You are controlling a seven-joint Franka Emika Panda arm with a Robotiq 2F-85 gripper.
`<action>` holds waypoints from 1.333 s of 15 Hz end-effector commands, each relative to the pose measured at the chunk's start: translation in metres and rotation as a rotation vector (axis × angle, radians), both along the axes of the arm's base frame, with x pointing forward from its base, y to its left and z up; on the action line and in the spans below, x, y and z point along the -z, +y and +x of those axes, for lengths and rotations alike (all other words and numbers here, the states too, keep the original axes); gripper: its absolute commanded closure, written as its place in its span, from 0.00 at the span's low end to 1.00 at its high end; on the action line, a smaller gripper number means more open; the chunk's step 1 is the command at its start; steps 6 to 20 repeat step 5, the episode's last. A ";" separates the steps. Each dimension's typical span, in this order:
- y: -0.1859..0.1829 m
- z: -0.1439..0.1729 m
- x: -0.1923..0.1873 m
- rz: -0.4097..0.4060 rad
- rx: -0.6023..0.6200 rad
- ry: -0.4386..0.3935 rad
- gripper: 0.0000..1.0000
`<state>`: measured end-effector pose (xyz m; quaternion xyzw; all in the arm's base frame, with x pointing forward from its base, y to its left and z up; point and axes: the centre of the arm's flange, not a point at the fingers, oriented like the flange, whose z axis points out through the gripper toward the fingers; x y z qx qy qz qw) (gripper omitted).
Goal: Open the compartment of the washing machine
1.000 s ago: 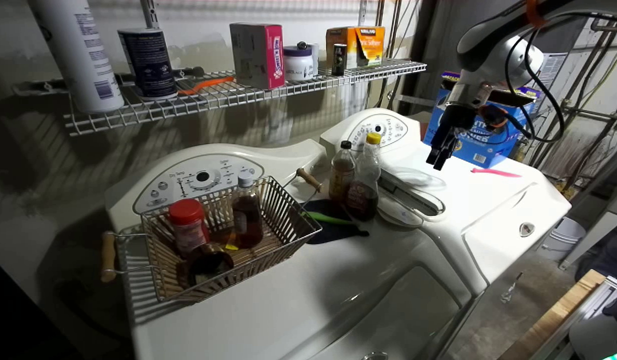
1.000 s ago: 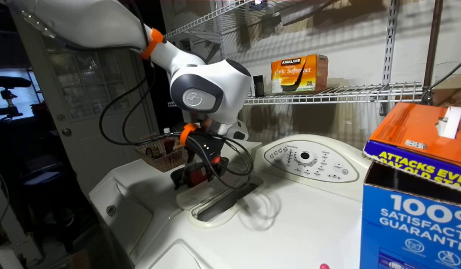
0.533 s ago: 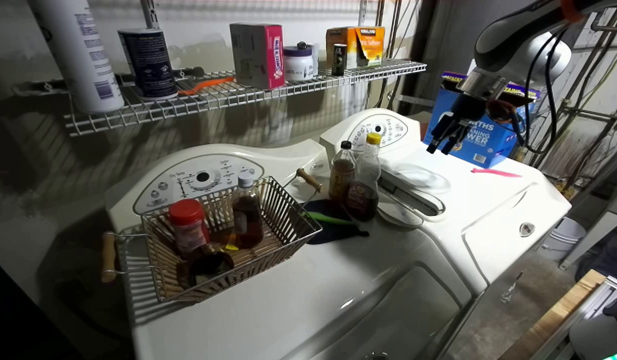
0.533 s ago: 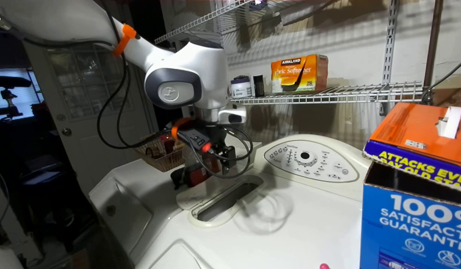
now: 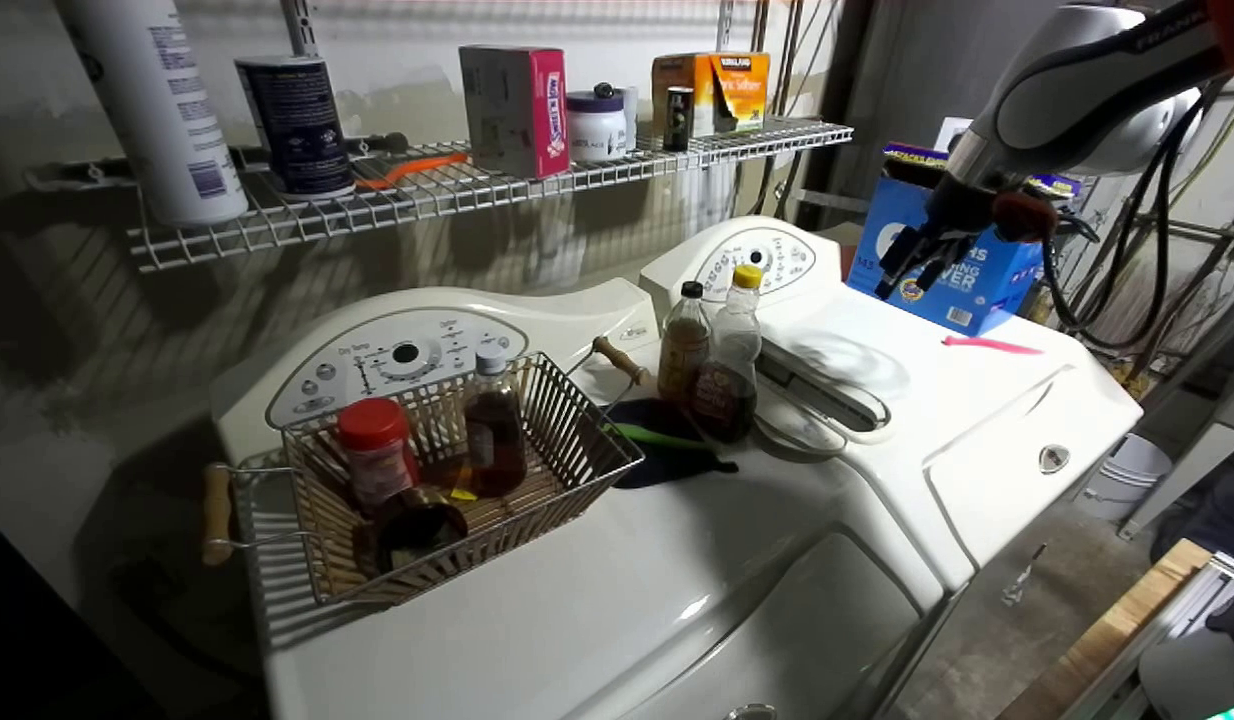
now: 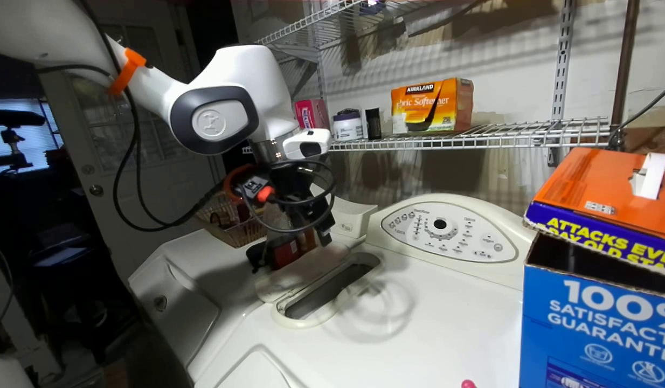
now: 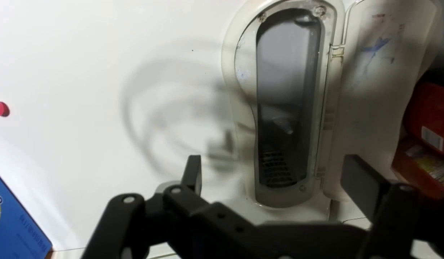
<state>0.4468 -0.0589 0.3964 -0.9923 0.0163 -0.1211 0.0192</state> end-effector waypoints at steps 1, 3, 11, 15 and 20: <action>0.000 -0.002 -0.002 -0.002 0.000 -0.004 0.00; 0.000 -0.004 -0.003 -0.002 0.000 -0.005 0.00; 0.000 -0.004 -0.002 -0.002 0.001 -0.004 0.00; 0.000 -0.004 -0.002 -0.002 0.001 -0.004 0.00; 0.000 -0.004 -0.002 -0.002 0.001 -0.004 0.00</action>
